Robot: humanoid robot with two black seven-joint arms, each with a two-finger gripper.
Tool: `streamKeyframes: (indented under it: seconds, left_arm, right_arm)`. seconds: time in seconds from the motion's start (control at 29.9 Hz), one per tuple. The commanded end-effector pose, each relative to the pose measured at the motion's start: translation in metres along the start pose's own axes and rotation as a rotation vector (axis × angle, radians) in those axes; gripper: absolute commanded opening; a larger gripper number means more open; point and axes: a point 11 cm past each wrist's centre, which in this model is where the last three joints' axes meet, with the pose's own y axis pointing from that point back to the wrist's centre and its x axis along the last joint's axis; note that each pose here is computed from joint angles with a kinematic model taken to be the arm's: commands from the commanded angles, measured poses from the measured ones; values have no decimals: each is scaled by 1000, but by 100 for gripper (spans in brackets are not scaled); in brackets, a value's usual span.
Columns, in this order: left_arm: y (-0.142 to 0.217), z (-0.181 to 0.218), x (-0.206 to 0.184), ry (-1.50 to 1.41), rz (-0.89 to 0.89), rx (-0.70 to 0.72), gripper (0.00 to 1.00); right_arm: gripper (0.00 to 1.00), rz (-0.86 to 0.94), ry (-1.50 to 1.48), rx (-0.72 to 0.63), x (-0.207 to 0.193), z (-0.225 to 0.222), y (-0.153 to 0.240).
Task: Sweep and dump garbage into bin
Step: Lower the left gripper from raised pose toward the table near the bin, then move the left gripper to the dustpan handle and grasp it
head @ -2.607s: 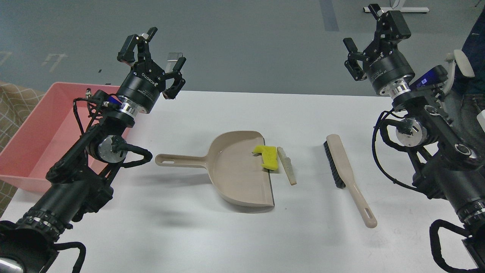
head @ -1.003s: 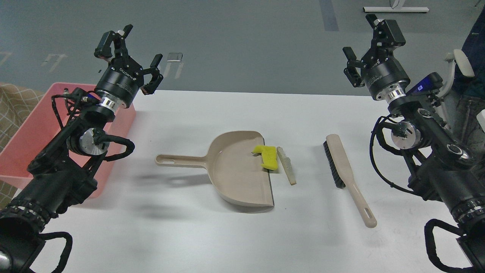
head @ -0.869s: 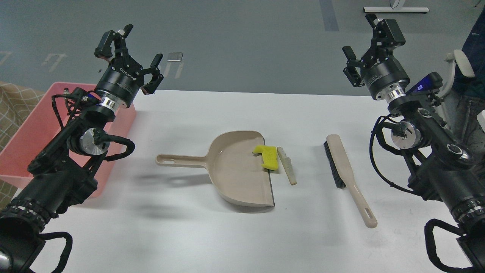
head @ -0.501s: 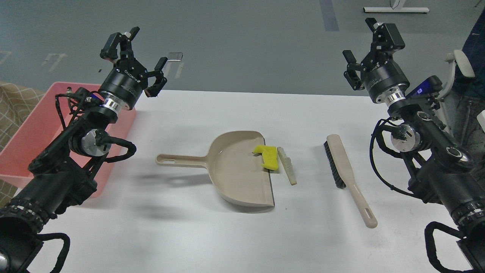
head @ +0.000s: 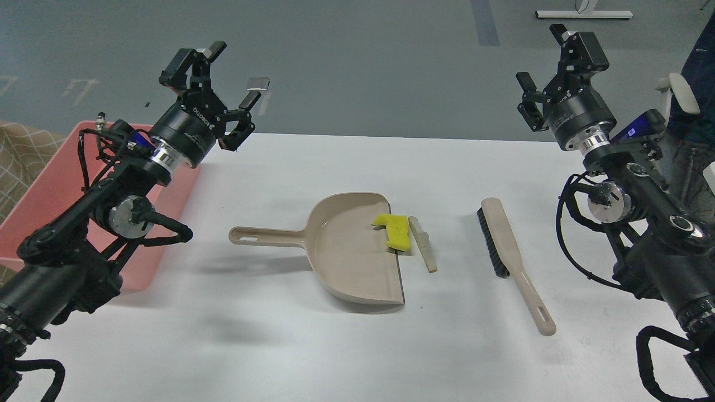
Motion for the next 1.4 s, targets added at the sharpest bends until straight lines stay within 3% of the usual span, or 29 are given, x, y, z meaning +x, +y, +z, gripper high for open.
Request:
streamKeyframes:
  seconds: [0.0, 0.33, 0.6, 1.04, 1.37]
  left_arm:
    - [13, -4, -8, 33, -7, 47, 99]
    - [46, 0, -23, 93, -13, -14, 98]
    - [74, 11, -25, 26, -16, 31, 98]
    - [128, 34, -46, -167, -68, 205, 99]
    - [171, -8, -41, -440, -107, 387, 99]
  right_arm:
    - [100, 8, 6, -3, 4, 0, 1]
    - [100, 8, 10, 0, 6, -2, 3]
    - [100, 14, 15, -1, 9, -2, 4]
    - [100, 28, 35, -5, 18, -5, 7]
    - [100, 40, 50, -7, 27, -8, 10]
